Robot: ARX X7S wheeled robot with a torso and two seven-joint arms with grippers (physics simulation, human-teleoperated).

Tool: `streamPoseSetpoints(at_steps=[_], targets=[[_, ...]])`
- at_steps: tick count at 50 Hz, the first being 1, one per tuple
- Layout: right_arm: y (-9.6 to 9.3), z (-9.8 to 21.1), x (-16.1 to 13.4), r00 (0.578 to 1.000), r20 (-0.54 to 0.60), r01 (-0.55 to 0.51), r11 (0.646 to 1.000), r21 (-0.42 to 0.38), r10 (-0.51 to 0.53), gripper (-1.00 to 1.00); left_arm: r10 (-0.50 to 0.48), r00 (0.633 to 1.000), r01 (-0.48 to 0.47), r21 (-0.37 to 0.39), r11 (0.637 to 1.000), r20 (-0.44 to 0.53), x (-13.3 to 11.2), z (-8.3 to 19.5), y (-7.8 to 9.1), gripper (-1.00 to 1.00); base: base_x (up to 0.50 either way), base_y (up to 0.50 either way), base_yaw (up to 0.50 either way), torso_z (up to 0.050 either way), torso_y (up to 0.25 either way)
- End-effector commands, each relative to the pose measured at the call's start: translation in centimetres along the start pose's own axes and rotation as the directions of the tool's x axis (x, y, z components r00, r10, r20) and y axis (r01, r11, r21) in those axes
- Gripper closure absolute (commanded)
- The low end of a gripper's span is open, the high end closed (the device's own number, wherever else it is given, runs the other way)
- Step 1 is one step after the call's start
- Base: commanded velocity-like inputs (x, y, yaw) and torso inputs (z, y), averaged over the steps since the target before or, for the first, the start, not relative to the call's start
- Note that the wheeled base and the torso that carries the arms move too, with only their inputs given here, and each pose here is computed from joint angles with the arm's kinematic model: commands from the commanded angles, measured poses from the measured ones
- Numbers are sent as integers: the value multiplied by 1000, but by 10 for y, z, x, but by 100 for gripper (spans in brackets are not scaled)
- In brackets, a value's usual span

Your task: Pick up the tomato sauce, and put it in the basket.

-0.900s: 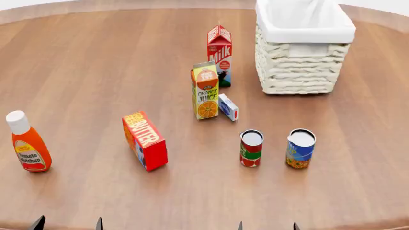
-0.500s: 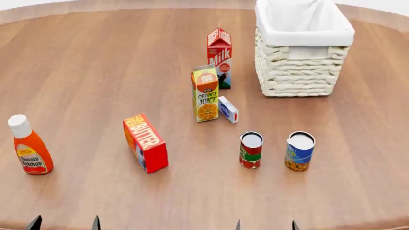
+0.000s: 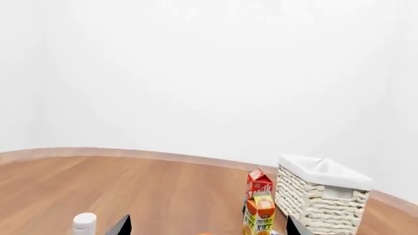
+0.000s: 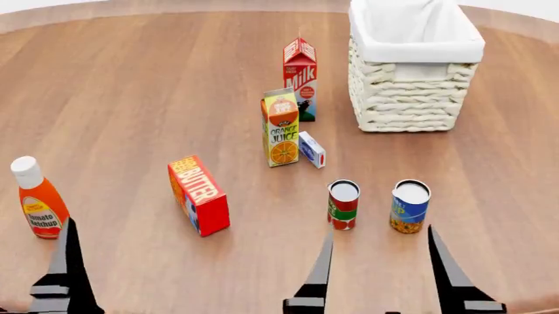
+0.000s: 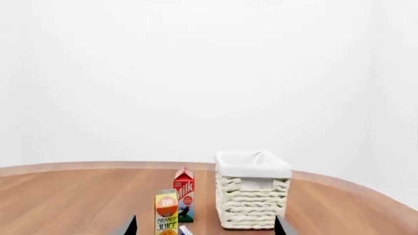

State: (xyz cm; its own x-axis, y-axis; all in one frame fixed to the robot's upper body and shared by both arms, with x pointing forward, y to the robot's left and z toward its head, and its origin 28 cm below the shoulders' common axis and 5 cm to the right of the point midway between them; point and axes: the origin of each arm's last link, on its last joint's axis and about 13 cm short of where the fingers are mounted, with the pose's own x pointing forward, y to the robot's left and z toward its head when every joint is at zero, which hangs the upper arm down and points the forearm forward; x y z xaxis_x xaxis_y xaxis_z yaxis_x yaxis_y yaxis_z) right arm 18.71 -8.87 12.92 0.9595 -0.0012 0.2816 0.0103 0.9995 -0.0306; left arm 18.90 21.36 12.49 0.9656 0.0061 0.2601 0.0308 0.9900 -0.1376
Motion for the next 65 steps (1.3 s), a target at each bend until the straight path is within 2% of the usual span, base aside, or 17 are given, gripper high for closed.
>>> streamPoseSetpoints(at_steps=[1,8,16,43,65], targets=[[-1,44,-9,994,105,-3,1000,-15,4,-100,-22,995,24,-12,1000,94,-7,44,-4,-100,0,0,0,0,0],[0,50,-11,992,127,-5,1000,-22,8,-100,-18,995,19,-15,1000,93,-11,48,-4,-100,0,0,0,0,0],[4,50,-10,995,100,-9,999,-47,14,-100,-12,996,13,-13,1000,93,-13,50,-3,-100,8,0,0,0,0],[5,52,-14,995,100,11,1000,-28,-8,-100,-41,994,43,-18,999,99,-21,53,-7,-100,499,0,0,0,0],[6,53,-13,995,97,10,1000,27,-12,-100,-48,995,50,-18,999,93,-20,50,-8,-100,500,-12,0,0,1]])
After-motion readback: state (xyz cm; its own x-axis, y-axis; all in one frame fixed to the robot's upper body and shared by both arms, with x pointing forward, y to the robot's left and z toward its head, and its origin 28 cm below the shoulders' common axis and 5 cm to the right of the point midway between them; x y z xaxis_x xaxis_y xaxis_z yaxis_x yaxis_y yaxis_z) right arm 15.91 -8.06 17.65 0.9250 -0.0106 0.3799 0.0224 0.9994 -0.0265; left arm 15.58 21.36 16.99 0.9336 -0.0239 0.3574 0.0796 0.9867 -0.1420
